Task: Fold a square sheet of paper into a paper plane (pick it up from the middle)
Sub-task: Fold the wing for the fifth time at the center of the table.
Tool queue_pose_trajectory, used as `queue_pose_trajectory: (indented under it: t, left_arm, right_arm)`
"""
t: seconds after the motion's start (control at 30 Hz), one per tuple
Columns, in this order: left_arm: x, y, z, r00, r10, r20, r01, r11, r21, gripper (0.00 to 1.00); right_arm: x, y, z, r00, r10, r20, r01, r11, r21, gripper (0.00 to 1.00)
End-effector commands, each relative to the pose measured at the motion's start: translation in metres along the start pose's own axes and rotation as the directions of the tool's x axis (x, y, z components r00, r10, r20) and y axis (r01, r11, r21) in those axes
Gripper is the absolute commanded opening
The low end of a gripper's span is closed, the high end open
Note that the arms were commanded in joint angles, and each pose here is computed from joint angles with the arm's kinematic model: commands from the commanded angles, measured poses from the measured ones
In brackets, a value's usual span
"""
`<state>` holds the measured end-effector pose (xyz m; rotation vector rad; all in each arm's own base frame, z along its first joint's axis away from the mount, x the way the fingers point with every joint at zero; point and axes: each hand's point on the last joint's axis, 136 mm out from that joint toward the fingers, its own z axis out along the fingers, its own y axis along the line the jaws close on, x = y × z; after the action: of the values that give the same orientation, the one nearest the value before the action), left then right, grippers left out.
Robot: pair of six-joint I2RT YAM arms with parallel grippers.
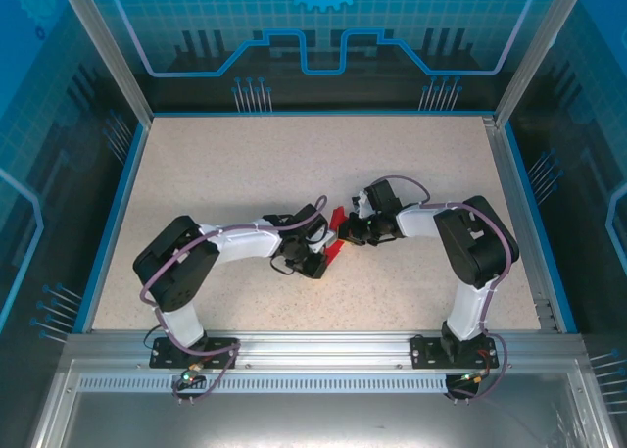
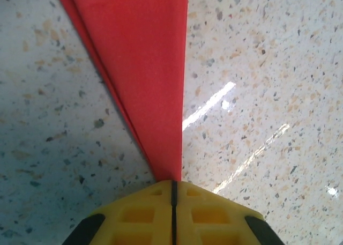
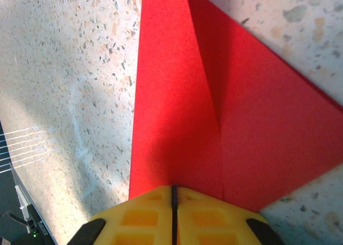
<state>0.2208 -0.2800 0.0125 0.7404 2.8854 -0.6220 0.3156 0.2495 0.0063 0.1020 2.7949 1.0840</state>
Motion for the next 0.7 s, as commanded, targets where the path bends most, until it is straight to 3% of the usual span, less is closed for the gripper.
queue_pose_trajectory:
  t: [0.0, 0.23, 0.5, 0.67]
  left_arm:
    - [0.07, 0.011, 0.004, 0.97, -0.079, -0.229, 0.071, 0.997, -0.043, 0.08]
    - [0.067, -0.004, -0.011, 0.974, -0.093, -0.206, 0.097, 0.995, 0.013, 0.07]
    - [-0.016, -0.038, -0.05, 0.994, -0.082, 0.069, 0.072, 0.989, 0.129, 0.08]
    - [-0.06, -0.036, -0.046, 0.98, -0.12, 0.159, 0.093, 0.982, 0.167, 0.07]
  right_arm:
    - [0.037, -0.073, 0.021, 0.993, 0.085, -0.077, -0.065, 0.969, 0.237, 0.08]
    - [0.037, -0.069, 0.019, 0.994, 0.078, -0.074, -0.06, 0.973, 0.222, 0.08]
    - [0.035, -0.06, 0.015, 0.996, 0.067, -0.066, -0.053, 0.98, 0.193, 0.08]
    - [0.034, -0.052, 0.014, 0.996, 0.068, -0.059, -0.058, 0.985, 0.162, 0.09]
